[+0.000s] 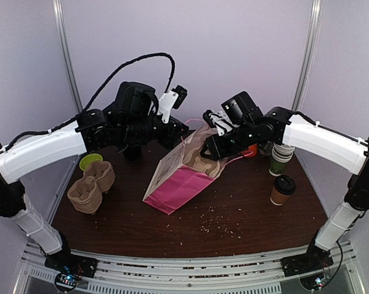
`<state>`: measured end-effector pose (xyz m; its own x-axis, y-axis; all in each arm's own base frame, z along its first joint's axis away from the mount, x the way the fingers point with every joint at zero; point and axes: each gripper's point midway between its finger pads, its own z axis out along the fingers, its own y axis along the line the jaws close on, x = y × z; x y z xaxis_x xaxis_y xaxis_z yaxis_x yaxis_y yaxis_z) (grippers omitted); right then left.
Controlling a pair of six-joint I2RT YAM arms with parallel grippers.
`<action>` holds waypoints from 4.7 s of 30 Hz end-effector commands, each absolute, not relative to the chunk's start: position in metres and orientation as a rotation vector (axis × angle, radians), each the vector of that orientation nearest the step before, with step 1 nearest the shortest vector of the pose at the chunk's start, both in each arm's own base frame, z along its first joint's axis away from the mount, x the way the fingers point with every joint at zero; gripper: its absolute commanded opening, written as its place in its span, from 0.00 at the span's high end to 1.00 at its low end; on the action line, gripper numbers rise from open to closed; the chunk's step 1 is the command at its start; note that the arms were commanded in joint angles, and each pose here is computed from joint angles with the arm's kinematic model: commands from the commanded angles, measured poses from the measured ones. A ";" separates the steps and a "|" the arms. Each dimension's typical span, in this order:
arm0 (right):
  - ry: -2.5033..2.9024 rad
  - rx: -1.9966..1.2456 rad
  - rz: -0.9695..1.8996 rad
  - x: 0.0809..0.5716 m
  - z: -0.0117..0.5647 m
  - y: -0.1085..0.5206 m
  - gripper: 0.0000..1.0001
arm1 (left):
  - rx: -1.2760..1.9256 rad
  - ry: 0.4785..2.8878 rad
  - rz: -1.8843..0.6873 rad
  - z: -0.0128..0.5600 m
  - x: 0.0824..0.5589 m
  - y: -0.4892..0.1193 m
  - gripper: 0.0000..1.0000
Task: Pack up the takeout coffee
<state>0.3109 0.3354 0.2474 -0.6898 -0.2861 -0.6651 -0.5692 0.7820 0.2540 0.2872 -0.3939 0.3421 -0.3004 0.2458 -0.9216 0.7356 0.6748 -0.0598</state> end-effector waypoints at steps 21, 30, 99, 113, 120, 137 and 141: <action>2.152 -0.828 0.689 0.290 0.273 0.339 0.59 | 0.305 1.935 -1.062 0.376 0.306 -0.389 1.00; 2.083 -0.810 0.717 0.287 0.294 0.336 0.57 | 0.317 1.969 -1.075 0.353 0.296 -0.384 1.00; 2.137 -0.931 0.659 0.294 0.260 0.331 0.37 | 0.909 1.809 -1.038 0.368 0.221 -0.365 1.00; 2.130 -0.854 0.681 0.272 0.263 0.320 0.83 | 0.916 1.819 -1.023 0.361 0.224 -0.367 1.00; 2.124 -0.869 0.702 0.250 0.262 0.316 0.96 | 0.947 1.836 -1.024 0.349 0.221 -0.368 1.00; 1.969 -0.803 0.550 0.257 0.306 0.297 0.29 | 0.992 1.870 -1.050 0.329 0.204 -0.359 1.00; 1.987 -0.894 0.546 0.261 0.295 0.311 0.24 | 1.000 1.863 -1.048 0.333 0.205 -0.360 1.00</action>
<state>0.2545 0.3039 0.3021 -0.3896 -0.3176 -0.8645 -0.7361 0.6715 0.0850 0.2067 -0.3592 0.3194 -0.4403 0.2732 -0.8553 0.8650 0.3844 -0.3225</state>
